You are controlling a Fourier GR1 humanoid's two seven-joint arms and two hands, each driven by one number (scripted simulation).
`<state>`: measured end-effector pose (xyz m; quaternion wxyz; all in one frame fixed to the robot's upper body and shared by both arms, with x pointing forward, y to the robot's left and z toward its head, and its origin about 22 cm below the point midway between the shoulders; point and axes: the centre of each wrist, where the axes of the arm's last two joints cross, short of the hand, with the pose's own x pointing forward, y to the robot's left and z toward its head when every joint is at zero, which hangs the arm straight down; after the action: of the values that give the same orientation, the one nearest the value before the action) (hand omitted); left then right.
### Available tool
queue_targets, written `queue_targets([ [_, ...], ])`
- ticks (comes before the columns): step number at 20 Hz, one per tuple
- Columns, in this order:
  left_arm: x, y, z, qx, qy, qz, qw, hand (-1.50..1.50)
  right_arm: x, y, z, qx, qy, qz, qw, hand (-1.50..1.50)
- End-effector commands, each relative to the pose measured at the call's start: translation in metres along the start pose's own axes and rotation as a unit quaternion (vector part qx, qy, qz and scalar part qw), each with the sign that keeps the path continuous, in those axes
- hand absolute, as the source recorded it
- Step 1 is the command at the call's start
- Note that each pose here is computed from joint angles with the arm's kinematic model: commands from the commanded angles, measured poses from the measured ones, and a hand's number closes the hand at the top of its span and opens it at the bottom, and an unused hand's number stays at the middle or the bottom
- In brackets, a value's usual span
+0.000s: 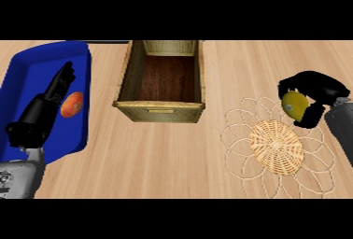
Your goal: Pick the lemon from the placemat and place it in the basket
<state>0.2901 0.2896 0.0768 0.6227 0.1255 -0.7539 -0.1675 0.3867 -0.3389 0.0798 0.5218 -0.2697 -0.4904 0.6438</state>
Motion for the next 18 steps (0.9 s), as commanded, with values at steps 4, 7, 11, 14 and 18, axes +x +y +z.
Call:
queue_targets([
  [4, 0.001, -0.009, -0.006, -0.004, 0.0, 0.006, 1.0, 0.0, 0.003, -0.087, -0.003, -0.16, 0.16, -0.023, 0.974, 1.5],
  [7, 0.002, -0.008, -0.001, -0.007, -0.003, 0.002, 1.0, 0.0, 0.022, -0.106, -0.009, -0.257, 0.135, -0.098, 0.952, 1.5],
  [11, 0.001, -0.008, -0.005, 0.002, 0.003, -0.002, 1.0, 0.0, 0.047, -0.157, -0.003, -0.344, 0.015, -0.223, 0.912, 1.5],
  [14, -0.001, -0.013, 0.0, 0.002, 0.006, 0.001, 1.0, 0.0, 0.054, -0.201, 0.02, -0.367, -0.043, -0.253, 0.894, 1.5],
  [18, -0.005, 0.005, -0.001, 0.003, 0.001, 0.0, 1.0, 0.0, 0.113, -0.266, 0.038, -0.385, -0.084, -0.243, 0.886, 1.5],
])
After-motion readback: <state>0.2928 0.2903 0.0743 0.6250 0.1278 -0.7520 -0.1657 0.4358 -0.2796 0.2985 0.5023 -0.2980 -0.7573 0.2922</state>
